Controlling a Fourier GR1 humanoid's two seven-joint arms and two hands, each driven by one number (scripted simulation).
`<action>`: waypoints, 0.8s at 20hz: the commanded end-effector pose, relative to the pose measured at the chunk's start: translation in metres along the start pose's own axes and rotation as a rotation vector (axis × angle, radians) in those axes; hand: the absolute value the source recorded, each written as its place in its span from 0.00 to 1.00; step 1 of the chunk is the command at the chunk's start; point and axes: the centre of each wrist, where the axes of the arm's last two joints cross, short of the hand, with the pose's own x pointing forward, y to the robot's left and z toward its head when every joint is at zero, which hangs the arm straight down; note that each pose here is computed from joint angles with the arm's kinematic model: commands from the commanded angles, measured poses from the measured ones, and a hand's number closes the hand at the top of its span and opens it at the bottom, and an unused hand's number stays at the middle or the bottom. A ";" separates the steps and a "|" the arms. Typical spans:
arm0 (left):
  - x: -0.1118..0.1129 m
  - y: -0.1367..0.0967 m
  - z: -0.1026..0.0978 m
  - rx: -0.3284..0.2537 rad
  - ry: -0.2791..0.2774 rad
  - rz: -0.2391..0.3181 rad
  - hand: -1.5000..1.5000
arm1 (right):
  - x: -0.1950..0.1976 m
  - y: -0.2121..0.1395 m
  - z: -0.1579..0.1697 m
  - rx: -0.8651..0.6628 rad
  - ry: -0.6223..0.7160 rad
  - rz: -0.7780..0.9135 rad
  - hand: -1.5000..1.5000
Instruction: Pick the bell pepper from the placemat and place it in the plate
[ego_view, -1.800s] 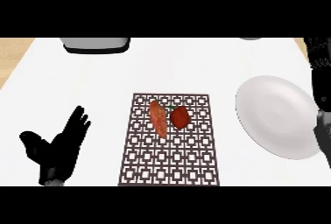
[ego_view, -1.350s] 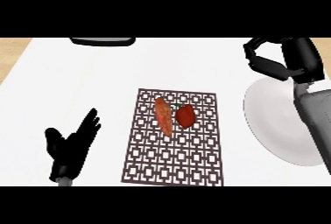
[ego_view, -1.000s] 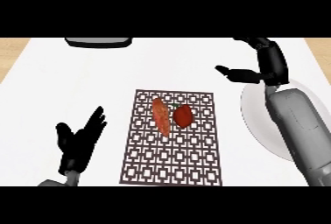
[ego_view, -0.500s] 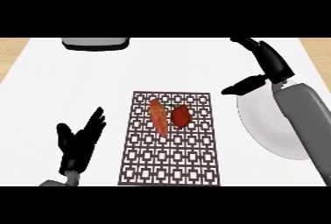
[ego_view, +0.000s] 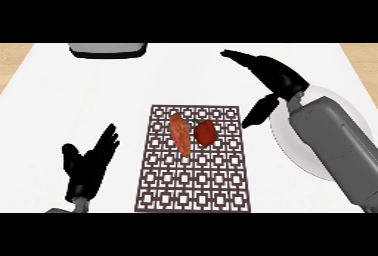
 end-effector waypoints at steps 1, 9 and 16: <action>-0.008 -0.004 0.000 -0.007 0.027 -0.002 0.50 | 0.019 0.028 -0.011 0.053 0.038 0.067 0.00; 0.003 -0.009 -0.010 0.010 0.021 0.004 0.50 | 0.042 0.061 -0.011 0.082 0.131 0.120 0.00; 0.010 0.002 0.001 -0.013 0.029 -0.006 0.50 | 0.034 0.089 -0.002 0.161 0.137 0.070 0.00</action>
